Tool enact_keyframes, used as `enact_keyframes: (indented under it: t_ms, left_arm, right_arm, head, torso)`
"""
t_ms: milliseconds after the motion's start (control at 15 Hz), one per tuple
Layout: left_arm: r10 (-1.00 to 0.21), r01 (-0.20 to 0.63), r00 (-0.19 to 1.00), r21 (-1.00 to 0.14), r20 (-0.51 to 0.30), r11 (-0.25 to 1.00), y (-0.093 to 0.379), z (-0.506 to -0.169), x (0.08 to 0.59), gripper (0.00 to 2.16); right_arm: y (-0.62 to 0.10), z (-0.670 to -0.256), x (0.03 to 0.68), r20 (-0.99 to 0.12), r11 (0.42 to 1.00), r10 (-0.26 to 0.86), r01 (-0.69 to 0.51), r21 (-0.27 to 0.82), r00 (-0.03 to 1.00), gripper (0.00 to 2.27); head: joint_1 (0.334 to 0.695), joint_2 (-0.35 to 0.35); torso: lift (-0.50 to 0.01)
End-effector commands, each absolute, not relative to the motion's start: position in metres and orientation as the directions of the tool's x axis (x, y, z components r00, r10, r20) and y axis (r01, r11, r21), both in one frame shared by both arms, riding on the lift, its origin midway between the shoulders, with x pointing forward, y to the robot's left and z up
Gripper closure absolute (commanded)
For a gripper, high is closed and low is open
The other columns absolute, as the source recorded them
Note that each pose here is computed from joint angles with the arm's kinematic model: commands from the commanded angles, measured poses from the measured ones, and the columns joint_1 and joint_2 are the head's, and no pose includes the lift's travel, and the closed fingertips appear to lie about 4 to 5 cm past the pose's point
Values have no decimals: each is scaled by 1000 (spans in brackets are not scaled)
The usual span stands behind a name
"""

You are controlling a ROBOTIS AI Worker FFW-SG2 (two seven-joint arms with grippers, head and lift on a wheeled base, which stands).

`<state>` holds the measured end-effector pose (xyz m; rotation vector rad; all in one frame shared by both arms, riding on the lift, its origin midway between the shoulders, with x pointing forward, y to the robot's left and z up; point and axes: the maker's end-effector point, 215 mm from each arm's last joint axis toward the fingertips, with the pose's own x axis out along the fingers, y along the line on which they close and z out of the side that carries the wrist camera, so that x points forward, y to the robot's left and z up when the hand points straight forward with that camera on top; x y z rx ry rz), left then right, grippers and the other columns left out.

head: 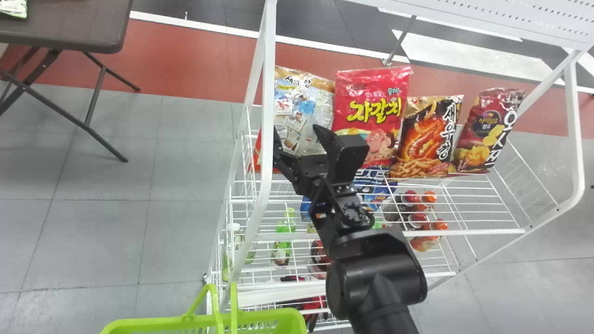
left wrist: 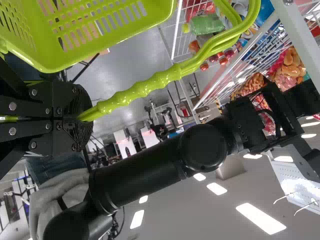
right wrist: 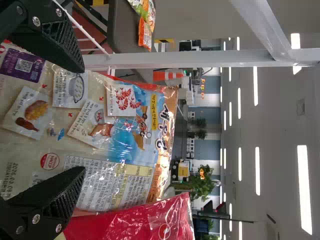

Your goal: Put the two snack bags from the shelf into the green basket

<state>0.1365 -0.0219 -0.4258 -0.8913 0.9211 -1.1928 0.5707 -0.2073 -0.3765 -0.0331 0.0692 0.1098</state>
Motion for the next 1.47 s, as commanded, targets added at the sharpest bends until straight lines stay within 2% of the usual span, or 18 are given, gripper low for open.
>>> enact_keyframes:
  t_ms: [0,267,333,400,467,600,667,1067,1400]
  left_arm:
    - [-986,354,131,-924,-104,144,-20,-425,139,2108]
    - [-986,358,133,-923,-99,141,-18,-425,142,2108]
    - [-986,360,134,-923,-96,139,-18,-424,142,2108]
    - [-986,360,135,-922,-97,140,-18,-424,143,2108]
    - [-986,360,138,-922,-96,140,-17,-424,144,2108]
    - [-986,357,137,-923,-98,141,-17,-424,143,2108]
    - [-986,357,137,-923,-98,141,-17,-424,143,2108]
    - [-987,357,130,-924,-92,134,-20,-422,140,2108]
    - [-988,364,128,-923,-84,125,-22,-417,138,2108]
  right_arm:
    - [-206,-380,583,-86,994,92,-96,-52,992,120]
    - [-211,-398,596,-151,996,57,-65,-54,987,134]
    - [-211,-398,597,-151,996,56,-65,-55,987,167]
    - [-211,-397,600,-154,997,56,-64,-52,987,302]
    - [-212,-401,600,-169,996,56,-66,-54,984,680]
    - [-211,-398,598,-154,997,59,-66,-38,986,1791]
    - [-210,-394,595,-138,997,61,-66,-30,989,2088]
    - [-201,-363,573,-42,992,121,-122,-38,992,2223]
    - [-191,-343,550,5,985,172,-171,-34,985,2223]
  head:
    - [695,-350]
    - [695,-349]
    - [695,-348]
    - [695,-347]
    - [695,-345]
    - [695,-341]
    - [695,-341]
    - [695,-340]
    - [695,-345]
  torso:
    - [-10]
    - [-10]
    - [-10]
    - [-10]
    - [-10]
    - [-10]
    - [-10]
    - [-10]
    - [-10]
